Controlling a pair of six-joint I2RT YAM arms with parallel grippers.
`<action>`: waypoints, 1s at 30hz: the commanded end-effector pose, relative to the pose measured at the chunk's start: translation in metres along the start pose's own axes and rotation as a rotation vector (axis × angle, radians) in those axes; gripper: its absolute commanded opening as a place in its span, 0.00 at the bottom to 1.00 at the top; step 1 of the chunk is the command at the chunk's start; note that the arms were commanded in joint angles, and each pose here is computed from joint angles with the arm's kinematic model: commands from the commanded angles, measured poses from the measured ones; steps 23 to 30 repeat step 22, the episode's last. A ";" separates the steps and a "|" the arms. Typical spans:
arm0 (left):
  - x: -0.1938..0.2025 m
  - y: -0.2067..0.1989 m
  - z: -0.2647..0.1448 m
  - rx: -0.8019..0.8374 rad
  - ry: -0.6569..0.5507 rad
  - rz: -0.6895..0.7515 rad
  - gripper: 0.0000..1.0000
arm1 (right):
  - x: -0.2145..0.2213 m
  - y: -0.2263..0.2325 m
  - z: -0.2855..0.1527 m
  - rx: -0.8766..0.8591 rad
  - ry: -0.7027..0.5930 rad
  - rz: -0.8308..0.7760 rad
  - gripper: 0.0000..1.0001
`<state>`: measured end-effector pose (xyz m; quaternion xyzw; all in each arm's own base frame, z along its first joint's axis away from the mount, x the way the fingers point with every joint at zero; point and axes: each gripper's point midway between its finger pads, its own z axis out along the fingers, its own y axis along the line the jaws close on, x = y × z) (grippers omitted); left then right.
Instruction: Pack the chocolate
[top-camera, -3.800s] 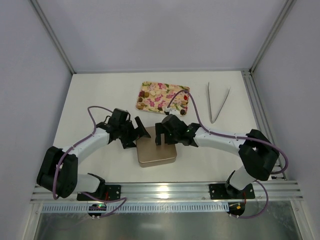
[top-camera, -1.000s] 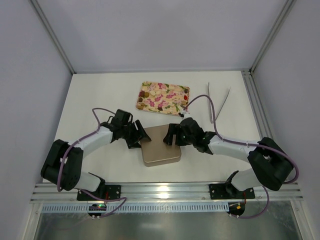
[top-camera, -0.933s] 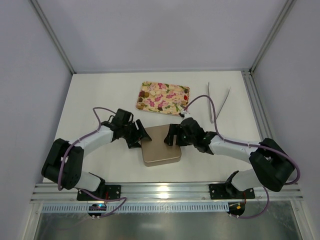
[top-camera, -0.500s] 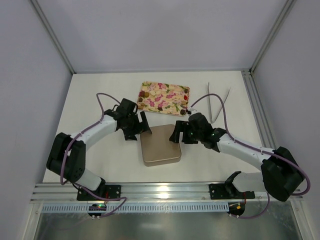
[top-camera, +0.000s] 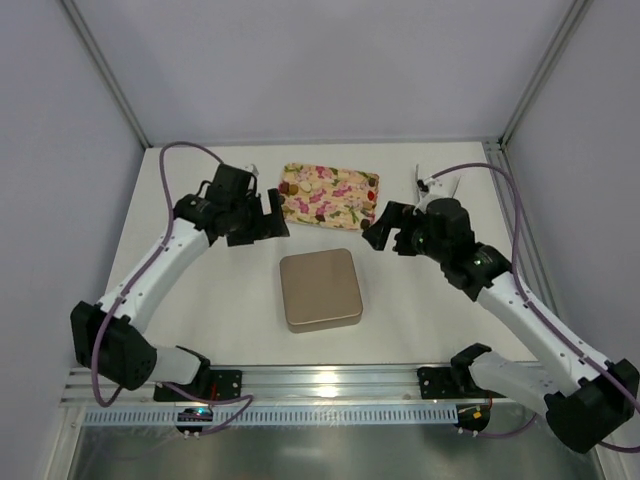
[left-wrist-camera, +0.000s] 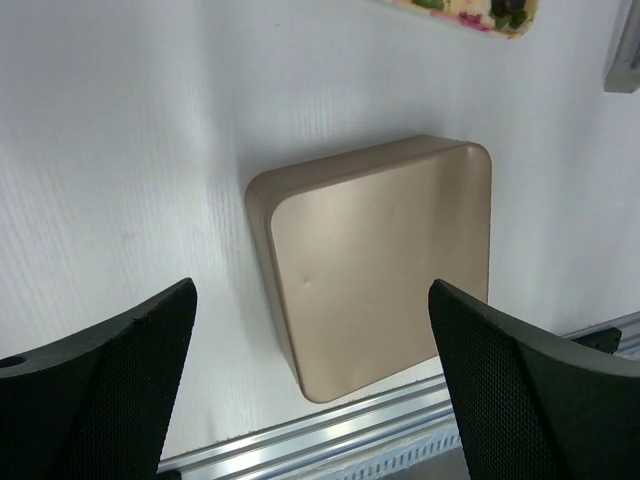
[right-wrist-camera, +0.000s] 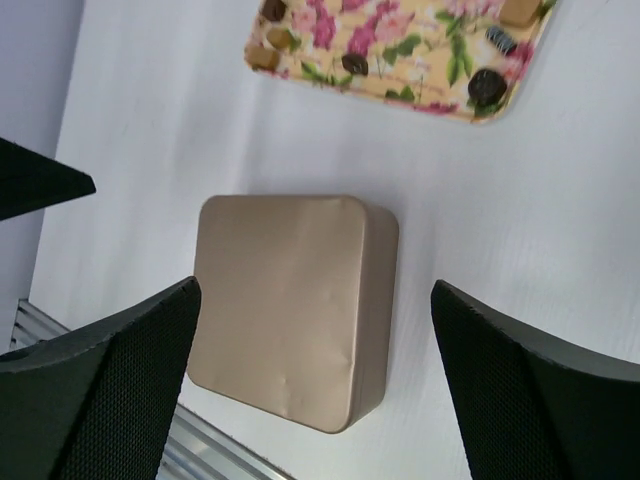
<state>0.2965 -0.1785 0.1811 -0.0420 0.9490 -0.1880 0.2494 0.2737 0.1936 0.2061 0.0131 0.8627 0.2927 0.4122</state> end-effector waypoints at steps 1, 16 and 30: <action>-0.012 0.006 -0.051 -0.025 -0.111 0.090 0.95 | -0.042 0.000 -0.041 0.071 -0.139 -0.073 1.00; 0.006 0.014 -0.113 0.043 -0.270 0.110 0.97 | -0.053 -0.012 -0.104 0.119 -0.293 -0.068 1.00; 0.008 0.014 -0.114 0.042 -0.270 0.114 0.97 | -0.054 -0.013 -0.103 0.126 -0.295 -0.061 1.00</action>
